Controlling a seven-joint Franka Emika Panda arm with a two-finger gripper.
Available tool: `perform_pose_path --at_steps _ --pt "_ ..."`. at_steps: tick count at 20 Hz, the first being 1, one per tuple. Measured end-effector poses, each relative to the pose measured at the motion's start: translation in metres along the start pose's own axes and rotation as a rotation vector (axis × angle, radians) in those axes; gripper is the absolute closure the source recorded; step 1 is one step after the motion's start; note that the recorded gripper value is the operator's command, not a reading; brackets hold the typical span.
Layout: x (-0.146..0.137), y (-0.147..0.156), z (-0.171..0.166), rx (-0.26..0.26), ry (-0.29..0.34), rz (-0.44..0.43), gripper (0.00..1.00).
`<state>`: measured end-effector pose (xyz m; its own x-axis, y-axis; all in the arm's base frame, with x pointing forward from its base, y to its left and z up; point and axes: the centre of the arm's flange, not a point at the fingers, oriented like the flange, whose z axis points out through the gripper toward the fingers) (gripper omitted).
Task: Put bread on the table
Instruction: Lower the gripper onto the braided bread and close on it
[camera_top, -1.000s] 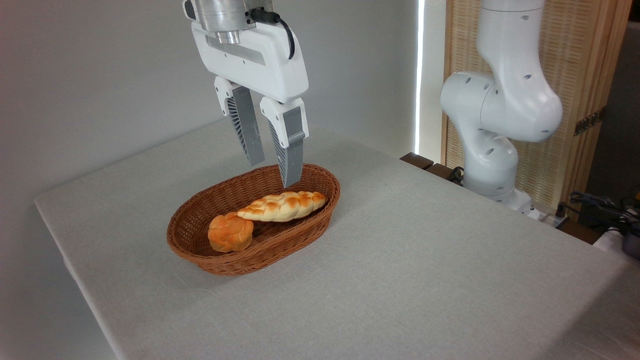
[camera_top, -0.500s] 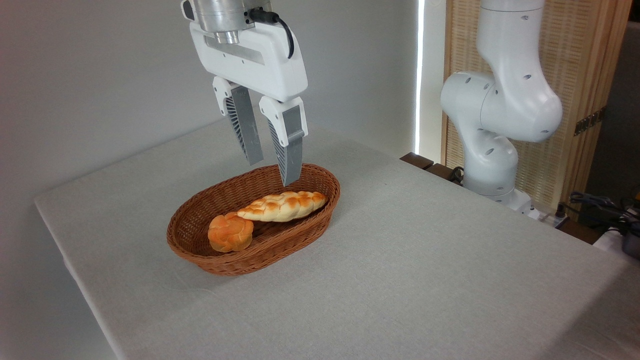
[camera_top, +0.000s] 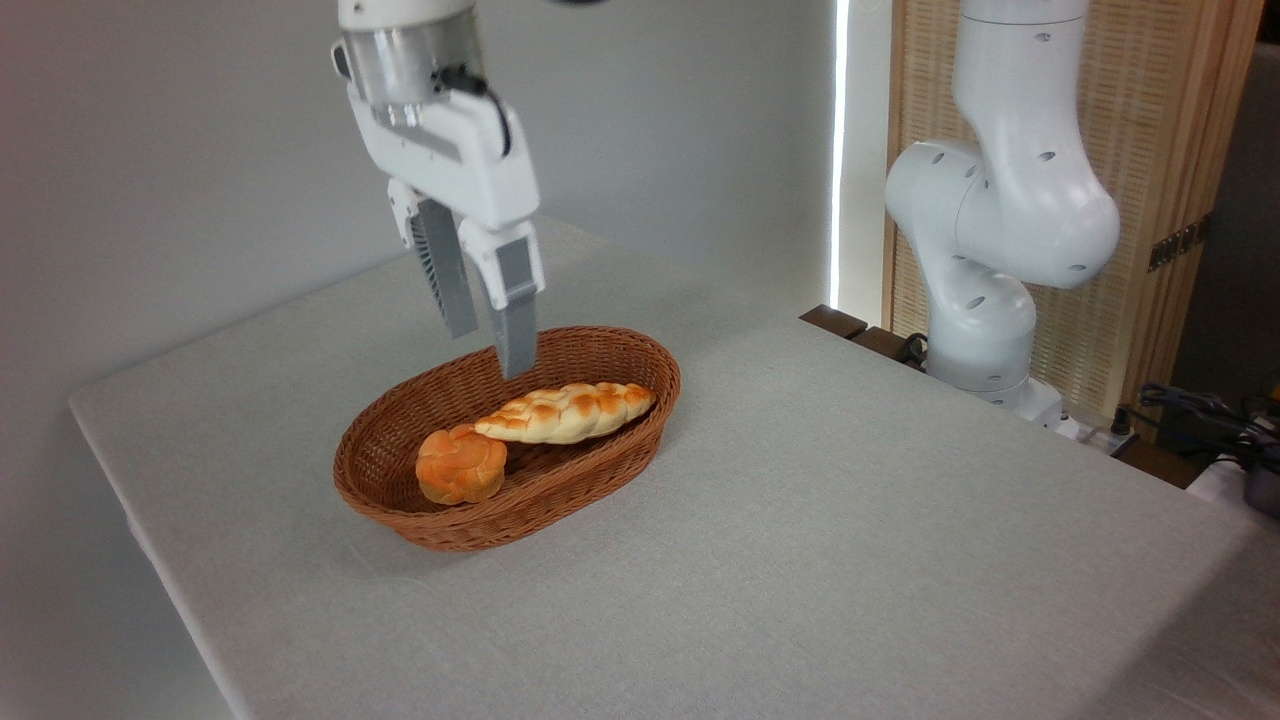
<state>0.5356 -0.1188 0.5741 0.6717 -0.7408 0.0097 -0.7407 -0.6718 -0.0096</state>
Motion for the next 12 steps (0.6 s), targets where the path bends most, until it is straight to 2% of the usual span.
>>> perform_pose_path --at_steps 7,12 --pt "0.021 0.059 0.07 -0.06 -0.109 0.112 0.0" --pt "0.02 0.085 0.104 -0.049 -0.199 0.177 0.0"
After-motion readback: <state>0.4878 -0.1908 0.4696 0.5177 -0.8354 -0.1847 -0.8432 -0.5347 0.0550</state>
